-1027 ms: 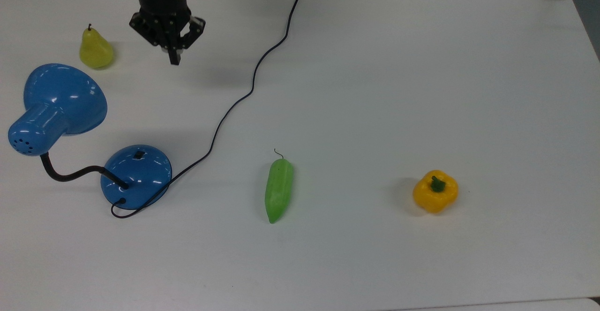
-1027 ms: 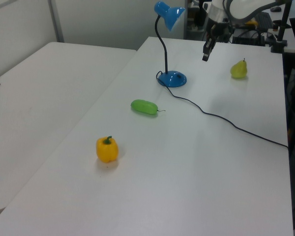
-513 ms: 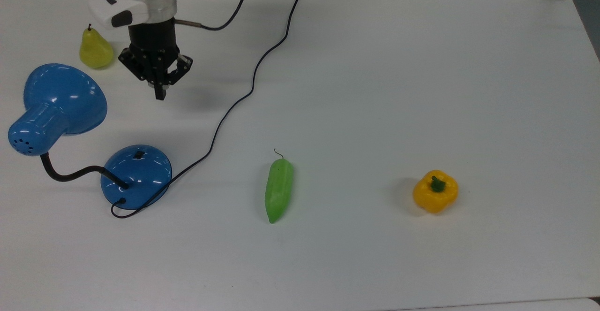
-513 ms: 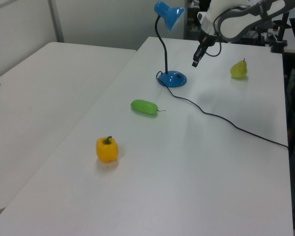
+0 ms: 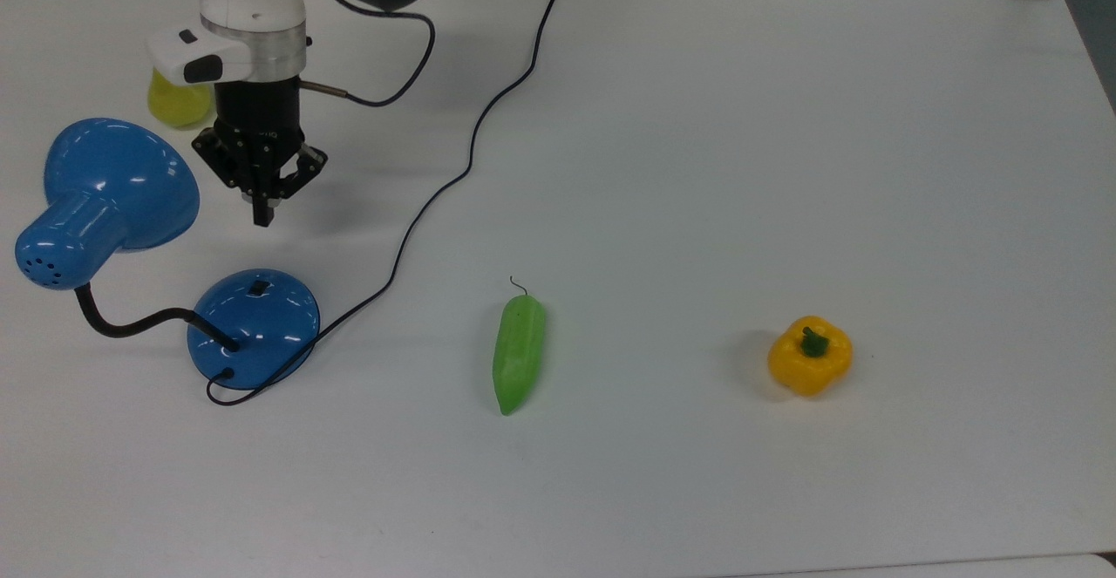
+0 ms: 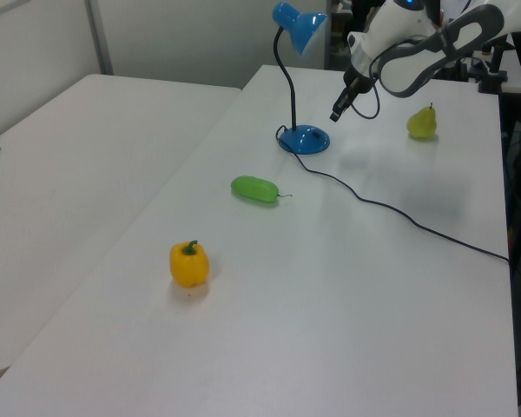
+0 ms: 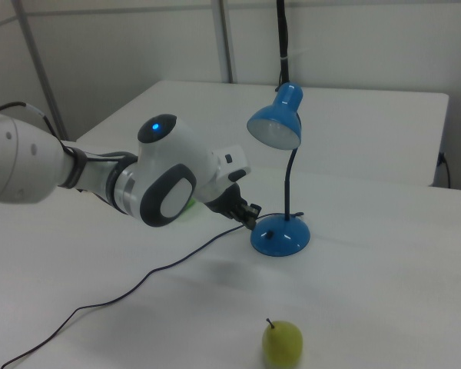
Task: Turn on desk lamp
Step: 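Move the gripper over the blue lamp base and lower it, then press down on the switch on the lamp base with the gripper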
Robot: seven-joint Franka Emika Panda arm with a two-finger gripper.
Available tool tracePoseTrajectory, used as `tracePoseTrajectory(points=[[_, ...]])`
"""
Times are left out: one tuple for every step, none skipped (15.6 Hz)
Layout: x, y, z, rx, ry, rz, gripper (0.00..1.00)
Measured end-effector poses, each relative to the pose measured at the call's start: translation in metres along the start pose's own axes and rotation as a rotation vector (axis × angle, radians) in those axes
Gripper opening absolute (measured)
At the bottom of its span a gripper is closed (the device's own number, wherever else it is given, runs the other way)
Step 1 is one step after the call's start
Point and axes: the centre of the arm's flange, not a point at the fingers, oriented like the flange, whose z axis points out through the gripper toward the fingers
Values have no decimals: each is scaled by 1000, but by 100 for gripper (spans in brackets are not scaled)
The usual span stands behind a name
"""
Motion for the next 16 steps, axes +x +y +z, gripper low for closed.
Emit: tracePoseTrajectory(points=[[-1,3,6,-6,15,6,1],[-1,4,11,-10,25,11,1],[-1,4,16,-13,31,15,1],[0,4,21,-16,36,19,1],[1,4,24,-18,44,24,1],[2,5,28,-20,54,29,1],[3,6,31,-22,61,33,1],[4,7,33,-24,66,36,1],[5,8,36,-26,68,37,1],[6,9,38,-27,70,38,1],[8,9,41,-28,71,39,1],[10,9,44,-28,72,42,1],[11,9,47,-28,72,45,1],[12,9,51,-29,70,46,1],[12,9,54,-29,68,45,1],[11,8,57,-29,64,45,1]])
